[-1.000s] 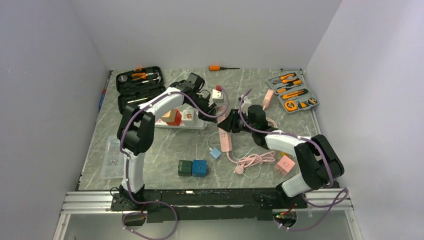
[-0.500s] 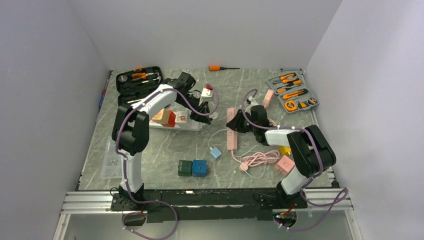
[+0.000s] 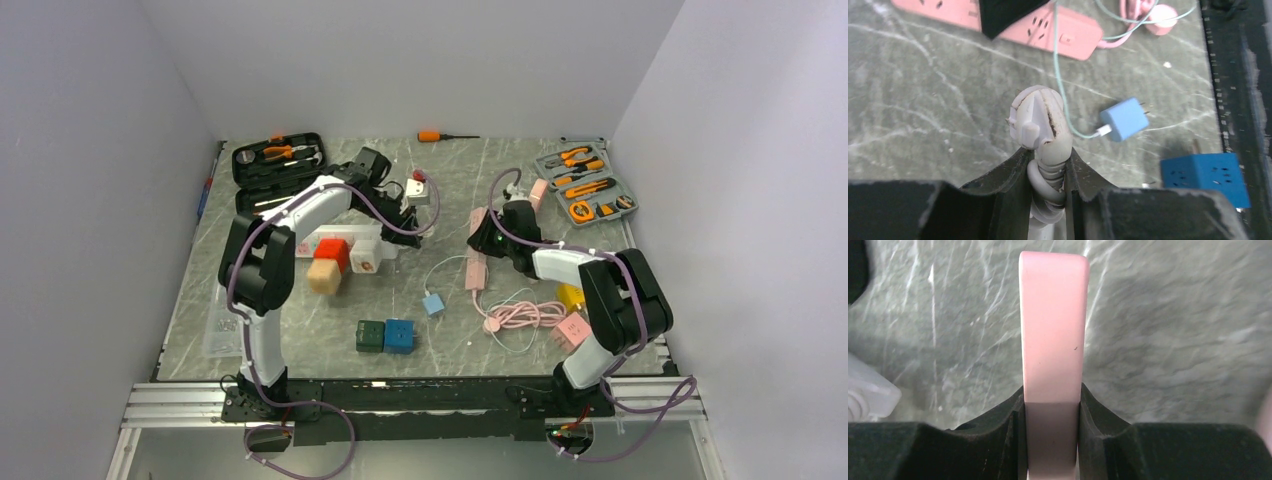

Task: Pull the plug off the socket
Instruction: Remove the plug from the socket, then place the plug at the center of the board.

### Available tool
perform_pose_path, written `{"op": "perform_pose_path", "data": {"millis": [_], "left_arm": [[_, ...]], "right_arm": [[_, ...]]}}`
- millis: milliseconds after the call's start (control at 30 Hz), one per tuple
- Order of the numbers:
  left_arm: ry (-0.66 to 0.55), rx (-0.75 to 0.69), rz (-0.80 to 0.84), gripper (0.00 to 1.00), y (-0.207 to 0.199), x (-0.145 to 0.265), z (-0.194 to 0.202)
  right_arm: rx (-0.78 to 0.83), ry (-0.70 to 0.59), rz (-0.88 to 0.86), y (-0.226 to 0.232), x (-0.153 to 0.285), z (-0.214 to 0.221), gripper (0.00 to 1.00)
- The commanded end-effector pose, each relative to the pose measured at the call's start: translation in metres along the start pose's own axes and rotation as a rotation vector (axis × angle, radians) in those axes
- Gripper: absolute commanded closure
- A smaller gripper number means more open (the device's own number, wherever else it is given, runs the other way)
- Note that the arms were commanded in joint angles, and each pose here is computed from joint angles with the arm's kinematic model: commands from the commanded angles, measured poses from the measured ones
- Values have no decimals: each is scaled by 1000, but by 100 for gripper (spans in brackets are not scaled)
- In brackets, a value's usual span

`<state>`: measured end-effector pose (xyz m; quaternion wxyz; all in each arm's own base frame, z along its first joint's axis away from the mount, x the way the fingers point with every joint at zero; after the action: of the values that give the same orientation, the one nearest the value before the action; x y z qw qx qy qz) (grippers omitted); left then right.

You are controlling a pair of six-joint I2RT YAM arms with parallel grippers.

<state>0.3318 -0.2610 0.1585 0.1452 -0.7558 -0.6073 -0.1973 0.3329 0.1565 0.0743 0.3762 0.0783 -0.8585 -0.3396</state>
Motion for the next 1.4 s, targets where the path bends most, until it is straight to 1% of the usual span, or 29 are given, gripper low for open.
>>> {"op": "perform_pose_path", "data": {"millis": [0,100,200,267,300,367,400,433,467,500,567,667,700,733,767,867,1000,1067,1133,1233,1267,1367], "left_arm": [[12,-84,-158,100,36,4,-20],[60,-53,-116,100,48,-10,-9],[104,-48,-87,100,63,-24,-7],[131,-53,-104,100,72,-31,-3],[145,-55,-118,100,75,-34,0],[152,-55,-146,100,83,-36,1],[155,-50,-160,98,87,-37,1],[164,-40,-170,92,89,-37,3],[174,-29,-176,83,91,-38,4],[189,-13,-182,72,92,-39,7],[216,9,-182,57,89,-40,12],[246,42,-211,28,84,-37,16],[253,52,-215,18,81,-35,17],[259,59,-216,4,77,-32,15],[264,73,-218,1,73,-29,14],[265,112,-240,1,61,-13,-2],[226,173,-305,1,46,21,-34],[224,179,-331,1,36,43,-50],[238,153,-342,1,22,64,-63],[277,138,-349,1,-4,88,-69],[286,153,-339,1,-16,93,-64],[287,207,-354,1,-43,111,-51]], "right_arm": [[95,-163,106,2,4,-54,100],[103,-205,200,-5,2,-75,100],[111,-250,293,-14,0,-90,100],[117,-275,335,-16,-1,-101,100],[121,-284,344,-15,-1,-106,98],[127,-300,366,-11,-3,-117,89],[126,-299,388,-11,-4,-121,84],[124,-296,404,-11,-6,-126,77],[118,-292,418,-10,-8,-130,67],[114,-281,429,-10,-10,-132,60],[104,-273,437,-7,-11,-136,48],[86,-275,410,-1,-9,-137,34],[83,-281,404,1,-7,-138,30],[83,-287,399,3,-4,-139,27],[84,-296,394,6,0,-140,25],[100,-333,369,21,17,-146,18],[160,-374,316,53,42,-139,10],[195,-390,281,69,56,-129,5],[236,-399,240,85,71,-116,1],[294,-385,190,103,91,-90,0],[316,-386,165,110,101,-80,0],[381,-320,68,128,117,-40,0]]}}
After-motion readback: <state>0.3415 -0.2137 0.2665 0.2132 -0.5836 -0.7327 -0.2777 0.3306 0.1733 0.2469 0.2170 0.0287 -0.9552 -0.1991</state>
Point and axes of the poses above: each gripper's point midway between its finger pads, its own x axis back along the fingers, its own y axis along the line the jaws close on, z = x × y, the point moved 5 cm from there along x, back along the fingers, and after that the axes turned 14 degrees about -x, right-handed, at the moved point
